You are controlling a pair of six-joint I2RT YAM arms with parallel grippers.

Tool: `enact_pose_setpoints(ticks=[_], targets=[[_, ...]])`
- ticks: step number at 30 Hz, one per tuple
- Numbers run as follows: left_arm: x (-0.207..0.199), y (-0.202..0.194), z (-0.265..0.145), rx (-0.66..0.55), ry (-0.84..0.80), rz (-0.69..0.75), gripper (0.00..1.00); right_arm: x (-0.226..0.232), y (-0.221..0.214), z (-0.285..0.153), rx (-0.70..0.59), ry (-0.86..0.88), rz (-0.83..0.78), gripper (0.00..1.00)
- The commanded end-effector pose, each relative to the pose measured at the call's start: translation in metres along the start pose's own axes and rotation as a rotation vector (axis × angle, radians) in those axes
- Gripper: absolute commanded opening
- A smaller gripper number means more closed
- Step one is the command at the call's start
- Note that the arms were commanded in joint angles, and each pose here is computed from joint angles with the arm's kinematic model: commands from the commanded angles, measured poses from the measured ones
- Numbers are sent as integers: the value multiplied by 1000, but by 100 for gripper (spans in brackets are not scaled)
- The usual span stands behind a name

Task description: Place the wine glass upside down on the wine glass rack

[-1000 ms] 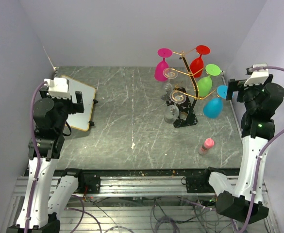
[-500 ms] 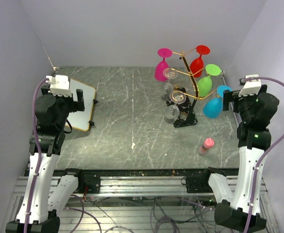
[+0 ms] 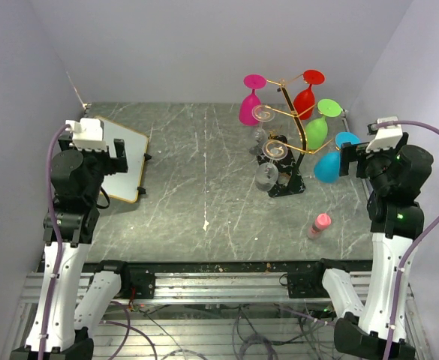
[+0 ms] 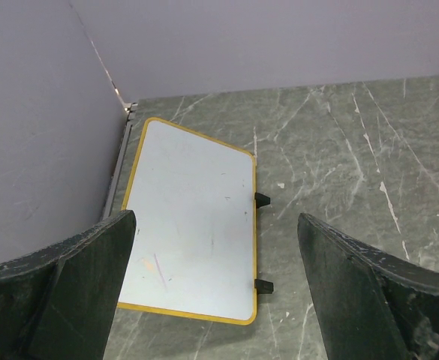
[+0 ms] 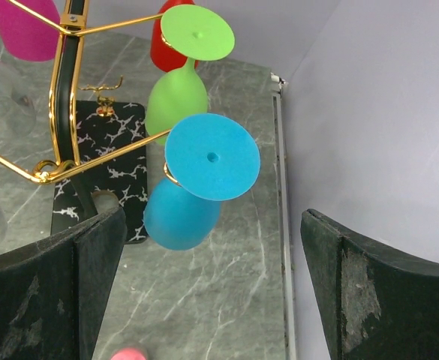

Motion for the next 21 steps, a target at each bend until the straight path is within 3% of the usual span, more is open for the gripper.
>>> enact_pose_setpoints(ticks=[1, 21], targets=[[4, 8, -8, -31, 3, 4, 99, 3, 1, -3, -5, 13, 16, 100], [6, 18, -28, -46, -11, -1, 99, 0, -8, -5, -3, -7, 18, 100]])
Point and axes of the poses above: each gripper's point midway between its finger pads, its own z axis out along the fingers, its own x axis along the line the jaws close on, y = z × x, the point moved 5 cm from there along -z, back along the fingers, and after that the axes turned 7 degrees about z, right-handed, at the moved point
